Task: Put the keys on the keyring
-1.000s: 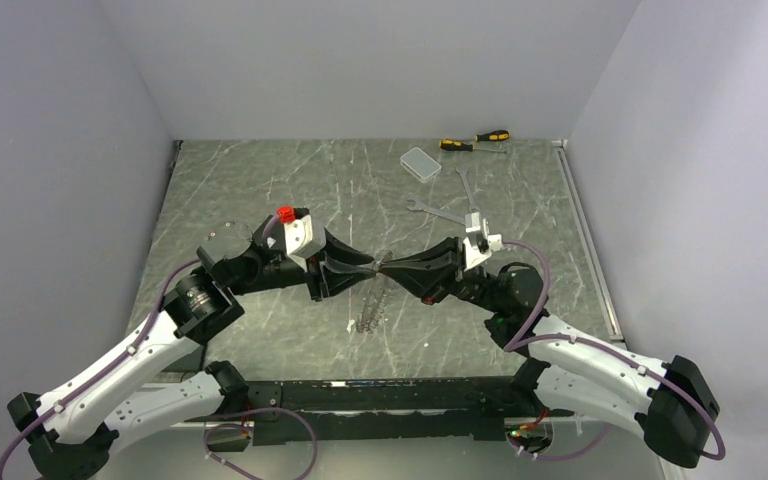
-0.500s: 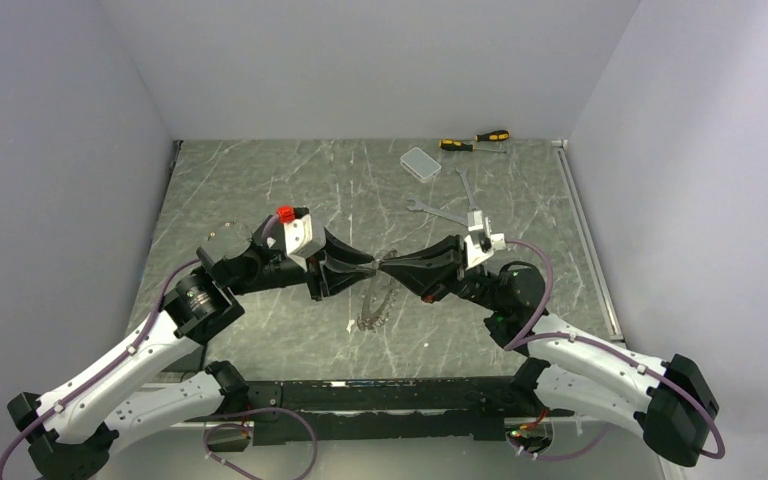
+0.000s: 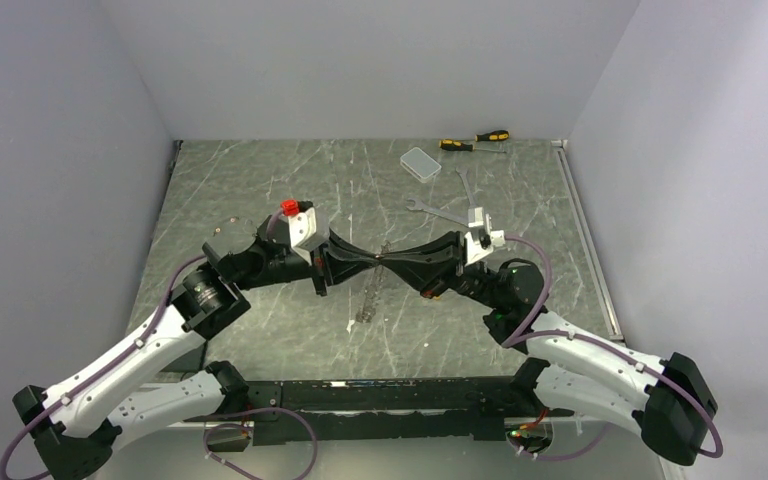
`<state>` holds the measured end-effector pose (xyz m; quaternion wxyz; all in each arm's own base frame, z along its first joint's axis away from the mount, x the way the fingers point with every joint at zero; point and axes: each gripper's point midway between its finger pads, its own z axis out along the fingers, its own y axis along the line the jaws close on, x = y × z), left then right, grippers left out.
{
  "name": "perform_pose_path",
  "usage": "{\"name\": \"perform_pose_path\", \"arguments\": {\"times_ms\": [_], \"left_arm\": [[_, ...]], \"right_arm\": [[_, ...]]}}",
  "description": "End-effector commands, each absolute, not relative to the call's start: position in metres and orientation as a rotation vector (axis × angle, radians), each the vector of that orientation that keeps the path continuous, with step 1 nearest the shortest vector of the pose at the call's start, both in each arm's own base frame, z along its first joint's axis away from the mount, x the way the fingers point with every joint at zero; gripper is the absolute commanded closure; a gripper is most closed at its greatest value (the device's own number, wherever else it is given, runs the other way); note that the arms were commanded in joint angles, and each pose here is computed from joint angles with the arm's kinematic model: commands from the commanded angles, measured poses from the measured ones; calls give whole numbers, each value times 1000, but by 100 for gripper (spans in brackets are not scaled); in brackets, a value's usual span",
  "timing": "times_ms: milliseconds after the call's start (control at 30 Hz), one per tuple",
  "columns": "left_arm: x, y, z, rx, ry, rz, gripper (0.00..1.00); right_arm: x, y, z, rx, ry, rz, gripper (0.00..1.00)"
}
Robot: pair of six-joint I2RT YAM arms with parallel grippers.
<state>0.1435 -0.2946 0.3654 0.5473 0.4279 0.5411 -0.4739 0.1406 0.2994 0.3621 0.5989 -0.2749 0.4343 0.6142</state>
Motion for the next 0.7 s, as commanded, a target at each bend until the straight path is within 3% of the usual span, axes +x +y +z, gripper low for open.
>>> {"name": "perform_pose_path", "arguments": {"times_ms": [0,233,300,333,367,400,433,500,667], "left_arm": [[141,-297,381,1017,1234,-1134,100],[142,-293,373,1060,1275,-1087,100],[140,-294,374,1060,1269,-1099,89],[140,-295,374,1058,1270,-1105,79],[141,-295,374,1053,1273,-1108,61],[142,-296,374,1046,1277,-1110,51],[143,-296,373,1040,1282,-1106,48],[145,-295,374,1029,1287,-1100,48],[145,-291,375,1014,1292,-1083,61]], "right_arm": [[123,288,399,-645,850,1435,100],[120,284,394,-684,864,1390,100],[117,285,395,-703,863,1397,100],[116,286,395,-707,862,1403,100],[116,286,395,-707,862,1409,100],[116,286,395,-703,862,1412,100],[116,285,395,-696,860,1415,100],[116,284,397,-688,851,1415,100],[117,286,398,-692,857,1411,100]]}}
